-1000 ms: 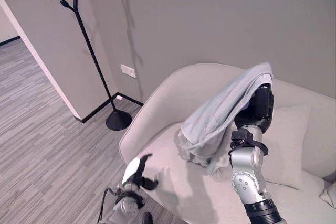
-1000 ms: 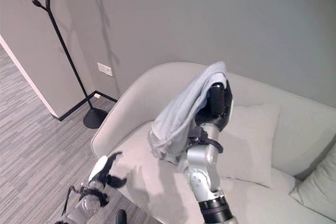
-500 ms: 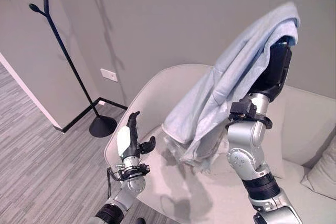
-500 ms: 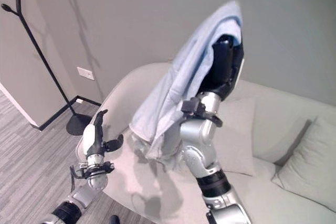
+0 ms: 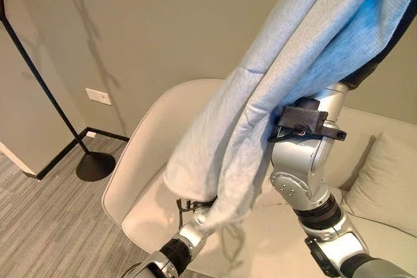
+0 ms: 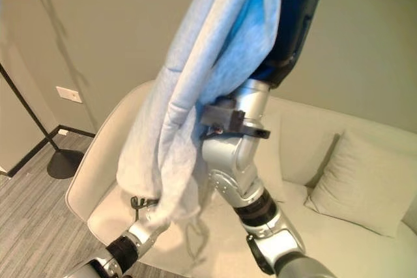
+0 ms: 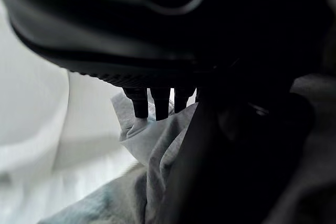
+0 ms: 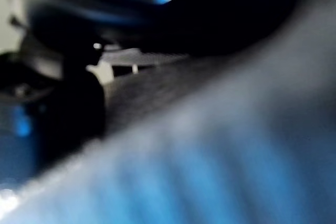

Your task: Hang the clothes on the sofa on the clothes rack.

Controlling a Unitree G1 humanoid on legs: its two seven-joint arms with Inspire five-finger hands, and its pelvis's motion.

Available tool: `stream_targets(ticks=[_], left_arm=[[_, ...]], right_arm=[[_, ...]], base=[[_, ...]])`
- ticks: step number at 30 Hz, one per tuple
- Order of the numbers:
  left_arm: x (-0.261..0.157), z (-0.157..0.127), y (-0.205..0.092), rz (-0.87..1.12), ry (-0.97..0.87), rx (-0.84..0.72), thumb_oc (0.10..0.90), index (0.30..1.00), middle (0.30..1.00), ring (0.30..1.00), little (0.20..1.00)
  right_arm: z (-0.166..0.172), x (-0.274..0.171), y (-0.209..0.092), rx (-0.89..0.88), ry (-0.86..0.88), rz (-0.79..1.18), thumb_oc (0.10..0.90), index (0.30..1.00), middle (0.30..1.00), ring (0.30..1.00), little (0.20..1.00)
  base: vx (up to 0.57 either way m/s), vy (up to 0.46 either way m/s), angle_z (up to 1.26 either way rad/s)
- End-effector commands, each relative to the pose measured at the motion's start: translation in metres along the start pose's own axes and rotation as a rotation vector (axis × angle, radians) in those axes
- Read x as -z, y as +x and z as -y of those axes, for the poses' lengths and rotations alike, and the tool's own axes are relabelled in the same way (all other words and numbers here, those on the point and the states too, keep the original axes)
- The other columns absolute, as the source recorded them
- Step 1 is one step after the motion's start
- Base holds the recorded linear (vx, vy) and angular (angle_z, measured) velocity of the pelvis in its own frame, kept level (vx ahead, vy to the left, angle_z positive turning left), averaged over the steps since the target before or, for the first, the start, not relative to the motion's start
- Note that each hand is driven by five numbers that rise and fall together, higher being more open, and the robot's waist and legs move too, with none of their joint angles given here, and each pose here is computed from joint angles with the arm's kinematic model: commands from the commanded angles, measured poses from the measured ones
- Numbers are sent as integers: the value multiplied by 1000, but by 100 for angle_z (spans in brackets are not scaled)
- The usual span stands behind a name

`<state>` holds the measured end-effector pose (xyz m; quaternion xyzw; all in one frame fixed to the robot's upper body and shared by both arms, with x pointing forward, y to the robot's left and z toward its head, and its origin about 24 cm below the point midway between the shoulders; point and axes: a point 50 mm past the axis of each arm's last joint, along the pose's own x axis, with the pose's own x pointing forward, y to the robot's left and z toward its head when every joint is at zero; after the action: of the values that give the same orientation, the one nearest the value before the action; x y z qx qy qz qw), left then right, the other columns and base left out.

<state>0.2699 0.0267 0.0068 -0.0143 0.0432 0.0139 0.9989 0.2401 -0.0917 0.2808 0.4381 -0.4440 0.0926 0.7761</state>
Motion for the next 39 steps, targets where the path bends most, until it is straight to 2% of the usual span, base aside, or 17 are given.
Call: stream_targets(ticks=[1, 5, 15, 17, 26, 32, 35, 39], left_arm=[[-74, 30, 17, 263, -245, 78, 400, 300, 300, 300, 300], [-89, 12, 20, 284, -396, 38, 400, 300, 300, 300, 300], [-78, -61, 1, 302, -436, -12, 400, 300, 300, 300, 300], [-88, -95, -7, 383, -402, -86, 400, 300, 300, 300, 300], [-142, -155, -31, 709, -253, -269, 400, 300, 300, 300, 300], [-167, -171, -48, 886, -241, -355, 400, 300, 300, 300, 300], [-174, -167, -48, 921, -246, -346, 400, 300, 300, 300, 300], [-188, -141, -37, 977, -273, -288, 400, 300, 300, 300, 300]], right_arm=[[-1, -8, 8, -34, 32, 54, 400, 300, 300, 300, 300], [23, -9, -2, 84, 8, 30, 400, 300, 300, 300, 300], [63, -30, -21, 96, -176, -50, 400, 300, 300, 300, 300], [76, -40, -29, 76, -262, -87, 400, 300, 300, 300, 300], [80, -61, -52, -18, -301, -134, 400, 300, 300, 300, 300], [68, -65, -55, -92, -277, -137, 400, 300, 300, 300, 300], [66, -65, -52, -113, -279, -135, 400, 300, 300, 300, 300], [68, -67, -52, -55, -276, -106, 400, 300, 300, 300, 300]], base=[[5, -7, -15], [6, -12, -7], [-37, -36, 2], [-135, -145, 19], [-202, -117, 25], [-147, 116, 37], [-45, 227, -6], [53, 554, -7]])
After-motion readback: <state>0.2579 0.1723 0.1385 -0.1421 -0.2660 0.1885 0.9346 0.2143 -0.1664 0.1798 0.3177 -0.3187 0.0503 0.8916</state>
